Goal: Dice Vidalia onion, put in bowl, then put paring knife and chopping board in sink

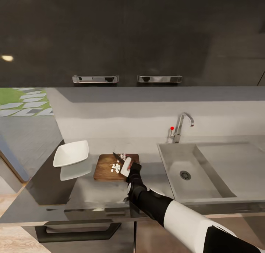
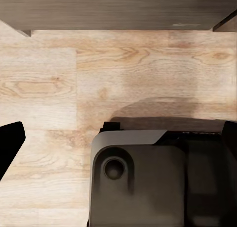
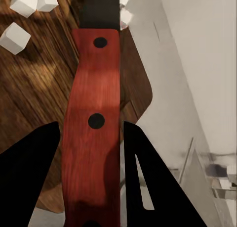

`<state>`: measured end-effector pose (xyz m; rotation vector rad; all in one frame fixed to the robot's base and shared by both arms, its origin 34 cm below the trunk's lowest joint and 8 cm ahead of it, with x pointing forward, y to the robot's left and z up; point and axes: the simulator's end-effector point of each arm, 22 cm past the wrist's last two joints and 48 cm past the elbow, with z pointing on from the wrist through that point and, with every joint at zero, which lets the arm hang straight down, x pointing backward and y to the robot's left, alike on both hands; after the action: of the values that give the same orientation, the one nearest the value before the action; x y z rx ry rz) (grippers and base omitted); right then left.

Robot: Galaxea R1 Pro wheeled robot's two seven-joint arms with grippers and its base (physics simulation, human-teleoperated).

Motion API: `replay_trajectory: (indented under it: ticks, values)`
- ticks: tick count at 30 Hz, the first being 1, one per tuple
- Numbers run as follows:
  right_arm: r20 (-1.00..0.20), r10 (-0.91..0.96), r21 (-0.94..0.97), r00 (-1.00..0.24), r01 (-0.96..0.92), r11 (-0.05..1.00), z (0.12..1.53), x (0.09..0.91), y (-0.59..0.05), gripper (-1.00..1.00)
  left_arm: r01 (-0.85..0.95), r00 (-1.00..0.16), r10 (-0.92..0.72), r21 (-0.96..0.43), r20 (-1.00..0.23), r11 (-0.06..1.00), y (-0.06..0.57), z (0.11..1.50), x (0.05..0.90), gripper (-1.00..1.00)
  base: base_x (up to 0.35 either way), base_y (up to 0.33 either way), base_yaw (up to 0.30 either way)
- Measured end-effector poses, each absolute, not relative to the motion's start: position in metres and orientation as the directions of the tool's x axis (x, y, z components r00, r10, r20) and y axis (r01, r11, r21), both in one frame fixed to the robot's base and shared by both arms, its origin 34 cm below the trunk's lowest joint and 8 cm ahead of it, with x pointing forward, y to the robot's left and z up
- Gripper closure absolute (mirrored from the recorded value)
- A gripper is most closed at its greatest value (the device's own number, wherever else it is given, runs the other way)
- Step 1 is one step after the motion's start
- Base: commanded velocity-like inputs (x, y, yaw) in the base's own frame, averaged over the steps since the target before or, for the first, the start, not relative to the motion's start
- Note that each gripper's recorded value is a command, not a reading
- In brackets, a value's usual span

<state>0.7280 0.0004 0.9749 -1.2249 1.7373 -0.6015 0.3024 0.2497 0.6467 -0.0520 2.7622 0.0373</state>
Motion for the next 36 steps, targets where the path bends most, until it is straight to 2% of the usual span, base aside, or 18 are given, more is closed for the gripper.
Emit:
replay_trajectory:
  ticks: [16, 20, 23, 28, 31, 36]
  values:
    - [-0.418, -0.903, -0.787, -0.099, -0.458, 0.414, 0.986, 0.732, 0.004, 1.00, -0.041, -0.928, -0.031, 0.018, -0.370, 0.999, 0.250, 0.647, 0.303, -1.00, 0.000, 0.000, 0.000]
    - [-0.568, -0.802, -0.710, -0.184, -0.384, 0.591, 1.028, 0.757, -0.012, 1.00, -0.041, -0.928, -0.032, 0.018, -0.370, 0.999, 0.250, 0.647, 0.302, -1.00, 0.000, 0.000, 0.000]
    - [-0.705, -0.683, -0.621, -0.194, -0.298, 0.725, 1.087, 0.775, -0.020, 1.00, -0.041, -0.928, -0.031, 0.018, -0.371, 0.999, 0.250, 0.647, 0.303, -1.00, 0.000, 0.000, 0.000]
    - [-0.790, -0.577, -0.542, -0.209, -0.201, 0.816, 1.143, 0.792, -0.072, 1.00, -0.041, -0.928, -0.032, 0.018, -0.370, 0.999, 0.250, 0.647, 0.302, -1.00, 0.000, 0.000, 0.000]
    - [-0.814, -0.526, -0.469, -0.247, -0.254, 0.846, 1.137, 0.796, -0.092, 1.00, -0.041, -0.929, -0.032, 0.018, -0.370, 0.999, 0.250, 0.647, 0.302, -1.00, 0.000, 0.000, 0.000]
    - [-0.821, -0.455, -0.365, -0.345, -0.297, 0.882, 1.110, 0.802, -0.159, 1.00, -0.041, -0.929, -0.032, 0.018, -0.369, 0.999, 0.249, 0.646, 0.302, -1.00, 0.000, 0.000, 0.000]
